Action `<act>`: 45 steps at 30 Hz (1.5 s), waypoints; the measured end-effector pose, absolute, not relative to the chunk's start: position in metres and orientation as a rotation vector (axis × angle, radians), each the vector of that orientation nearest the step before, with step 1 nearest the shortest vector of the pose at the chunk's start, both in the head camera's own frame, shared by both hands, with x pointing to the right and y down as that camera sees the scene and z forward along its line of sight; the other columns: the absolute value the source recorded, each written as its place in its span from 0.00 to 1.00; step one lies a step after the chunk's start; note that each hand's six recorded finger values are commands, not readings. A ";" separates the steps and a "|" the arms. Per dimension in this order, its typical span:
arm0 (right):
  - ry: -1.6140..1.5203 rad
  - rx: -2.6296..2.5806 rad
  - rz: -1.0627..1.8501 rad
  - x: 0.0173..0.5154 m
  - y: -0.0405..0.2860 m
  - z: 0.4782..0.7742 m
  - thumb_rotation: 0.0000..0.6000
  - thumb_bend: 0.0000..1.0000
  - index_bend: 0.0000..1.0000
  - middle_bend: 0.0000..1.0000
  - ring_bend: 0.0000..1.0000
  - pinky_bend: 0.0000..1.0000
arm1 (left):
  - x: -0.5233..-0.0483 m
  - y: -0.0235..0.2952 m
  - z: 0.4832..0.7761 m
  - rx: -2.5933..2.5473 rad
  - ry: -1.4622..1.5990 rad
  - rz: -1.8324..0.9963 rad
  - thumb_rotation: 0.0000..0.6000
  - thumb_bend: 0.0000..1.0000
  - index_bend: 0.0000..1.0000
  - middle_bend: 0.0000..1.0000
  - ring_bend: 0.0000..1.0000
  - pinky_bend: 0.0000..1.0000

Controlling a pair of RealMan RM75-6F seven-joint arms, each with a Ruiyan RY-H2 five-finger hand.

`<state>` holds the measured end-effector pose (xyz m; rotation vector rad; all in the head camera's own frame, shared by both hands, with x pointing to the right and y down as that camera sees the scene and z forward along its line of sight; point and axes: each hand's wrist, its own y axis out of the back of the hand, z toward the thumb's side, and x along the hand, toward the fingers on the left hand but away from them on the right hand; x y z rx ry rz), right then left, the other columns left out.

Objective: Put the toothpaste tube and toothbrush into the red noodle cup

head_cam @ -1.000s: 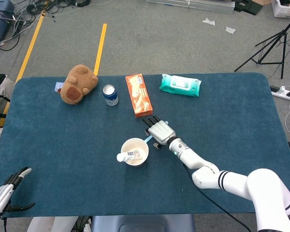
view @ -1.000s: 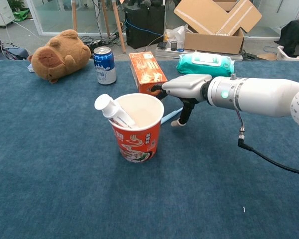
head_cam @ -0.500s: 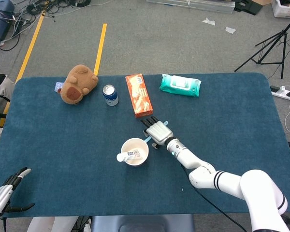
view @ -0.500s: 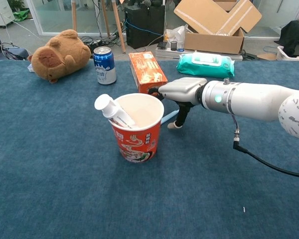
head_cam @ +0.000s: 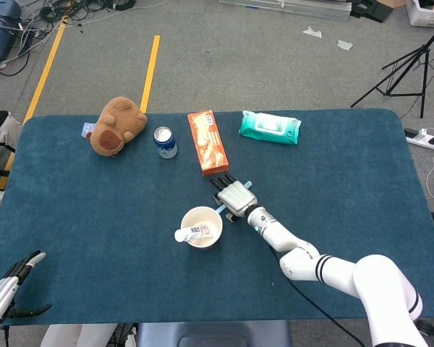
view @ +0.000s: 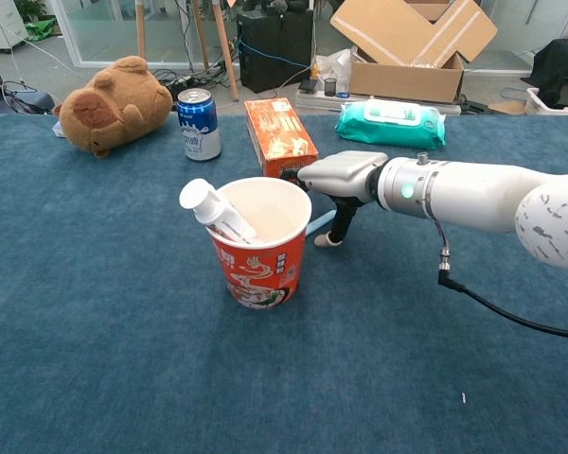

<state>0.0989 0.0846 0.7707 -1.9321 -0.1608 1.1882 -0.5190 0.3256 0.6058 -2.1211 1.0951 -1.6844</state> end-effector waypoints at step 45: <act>-0.144 -1.910 1.188 0.091 0.088 0.781 1.00 0.29 0.56 0.00 0.00 0.04 | -0.522 0.329 0.605 -2.120 1.105 -1.691 1.00 0.00 0.00 0.00 0.00 0.00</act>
